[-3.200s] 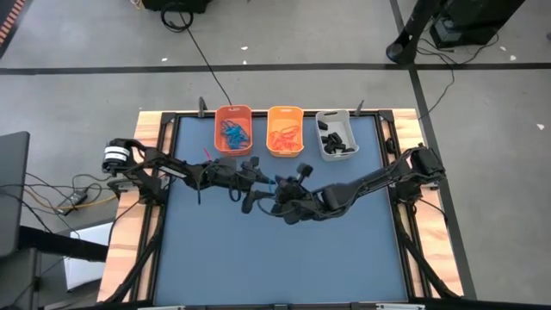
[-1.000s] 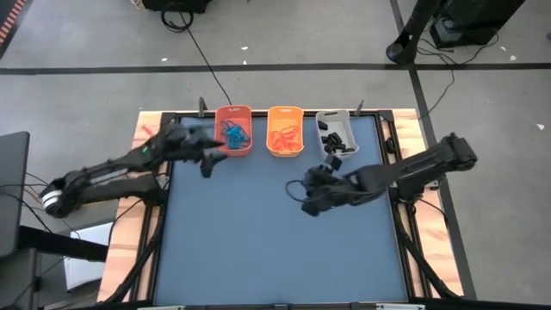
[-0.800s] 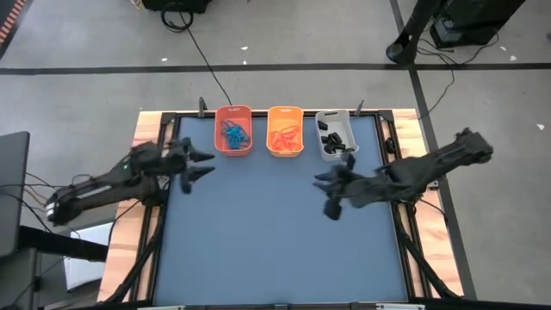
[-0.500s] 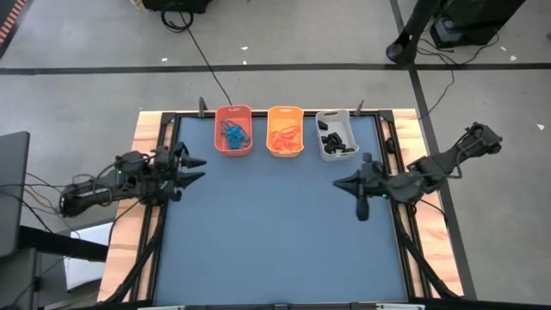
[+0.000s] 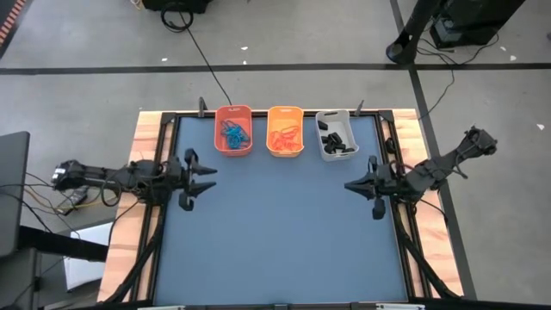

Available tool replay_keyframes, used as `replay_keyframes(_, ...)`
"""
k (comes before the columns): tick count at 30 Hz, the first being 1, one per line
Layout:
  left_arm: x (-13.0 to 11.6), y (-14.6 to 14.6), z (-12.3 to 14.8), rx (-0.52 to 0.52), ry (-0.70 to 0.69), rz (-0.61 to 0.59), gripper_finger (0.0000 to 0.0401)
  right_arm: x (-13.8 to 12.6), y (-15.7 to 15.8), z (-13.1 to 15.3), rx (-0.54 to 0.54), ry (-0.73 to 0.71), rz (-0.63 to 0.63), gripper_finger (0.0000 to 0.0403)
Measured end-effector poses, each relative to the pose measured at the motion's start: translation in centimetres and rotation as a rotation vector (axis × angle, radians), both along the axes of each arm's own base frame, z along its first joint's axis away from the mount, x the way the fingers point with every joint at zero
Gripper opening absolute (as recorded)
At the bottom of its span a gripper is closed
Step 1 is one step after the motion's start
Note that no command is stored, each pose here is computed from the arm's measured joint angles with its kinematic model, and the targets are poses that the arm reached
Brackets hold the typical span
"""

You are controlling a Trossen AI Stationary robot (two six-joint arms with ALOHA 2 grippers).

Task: Sort rubber bands into baskets
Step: Return to Home Position

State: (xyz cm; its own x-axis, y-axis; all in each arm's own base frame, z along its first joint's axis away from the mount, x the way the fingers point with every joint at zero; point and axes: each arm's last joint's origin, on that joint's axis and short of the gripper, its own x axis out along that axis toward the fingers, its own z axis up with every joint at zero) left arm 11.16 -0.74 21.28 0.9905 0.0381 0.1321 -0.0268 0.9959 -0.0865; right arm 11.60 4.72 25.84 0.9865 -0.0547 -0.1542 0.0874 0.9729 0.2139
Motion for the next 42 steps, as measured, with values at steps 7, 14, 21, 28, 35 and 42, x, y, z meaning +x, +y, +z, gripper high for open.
replay_keyframes(7, -0.4, -0.8, -0.1, 0.106, 0.009, -0.025, 0.0164, -0.6, -0.3, -1.5, -0.046, -0.046, 0.012, 0.0002)
replay_keyframes(14, -1.3, -0.6, -0.5, 0.067, 0.043, -0.024, 0.0125, -1.0, -0.7, -2.2, -0.117, -0.088, 0.000, 0.0005)
replay_keyframes(21, -2.2, -0.3, -0.6, 0.070, 0.033, 0.006, 0.0097, -0.4, -1.3, -4.6, -0.093, -0.183, 0.018, 0.0005)
replay_keyframes(28, -2.6, -0.3, -0.7, 0.088, 0.038, 0.014, 0.0068, 0.1, -2.6, -6.1, -0.095, -0.244, 0.009, 0.0005)
replay_keyframes(35, -2.6, -0.2, -0.9, 0.060, 0.056, 0.026, 0.0041, 0.1, -3.4, -6.6, -0.103, -0.235, 0.027, 0.0006)
replay_keyframes(42, -2.6, -0.2, -0.9, 0.041, 0.054, 0.025, 0.0028, -0.8, -3.5, -6.5, -0.095, -0.251, 0.045, 0.0007)
